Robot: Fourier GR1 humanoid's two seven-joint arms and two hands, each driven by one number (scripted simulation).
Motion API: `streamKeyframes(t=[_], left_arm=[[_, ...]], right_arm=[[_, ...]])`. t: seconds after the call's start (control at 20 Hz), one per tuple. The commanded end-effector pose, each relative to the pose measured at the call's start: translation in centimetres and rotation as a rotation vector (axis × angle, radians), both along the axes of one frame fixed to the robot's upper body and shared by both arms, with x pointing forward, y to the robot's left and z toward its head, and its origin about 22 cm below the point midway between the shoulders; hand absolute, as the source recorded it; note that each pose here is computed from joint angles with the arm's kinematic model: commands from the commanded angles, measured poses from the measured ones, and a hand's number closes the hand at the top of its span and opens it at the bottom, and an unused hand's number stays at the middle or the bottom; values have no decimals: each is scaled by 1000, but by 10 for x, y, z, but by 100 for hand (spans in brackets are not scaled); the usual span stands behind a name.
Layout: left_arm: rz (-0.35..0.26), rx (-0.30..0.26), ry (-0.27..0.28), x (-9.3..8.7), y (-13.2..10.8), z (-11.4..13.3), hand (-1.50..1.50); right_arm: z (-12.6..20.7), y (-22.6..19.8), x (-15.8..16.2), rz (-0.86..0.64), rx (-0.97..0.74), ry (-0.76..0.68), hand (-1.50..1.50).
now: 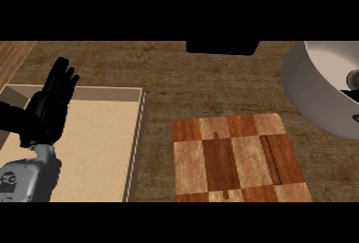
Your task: Pick the cupcake from the cutting board and place it in the pot
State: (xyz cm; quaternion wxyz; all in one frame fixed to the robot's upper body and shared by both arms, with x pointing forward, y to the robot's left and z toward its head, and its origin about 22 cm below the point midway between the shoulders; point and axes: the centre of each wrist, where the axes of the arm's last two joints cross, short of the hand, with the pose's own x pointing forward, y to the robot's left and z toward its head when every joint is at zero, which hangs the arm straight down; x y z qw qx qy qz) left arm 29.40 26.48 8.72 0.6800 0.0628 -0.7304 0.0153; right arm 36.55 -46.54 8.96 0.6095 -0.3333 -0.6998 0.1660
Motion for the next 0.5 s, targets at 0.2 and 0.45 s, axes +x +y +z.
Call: streamKeyframes(t=[0.2, 0.45], left_arm=[[5, 8, -5, 0, 1, 9, 0], [32, 9, -6, 2, 3, -8, 0]], right_arm=[[-8, -21, -15, -3, 388, -163, -150], [9, -61, -43, -4, 420, -188, -150]])
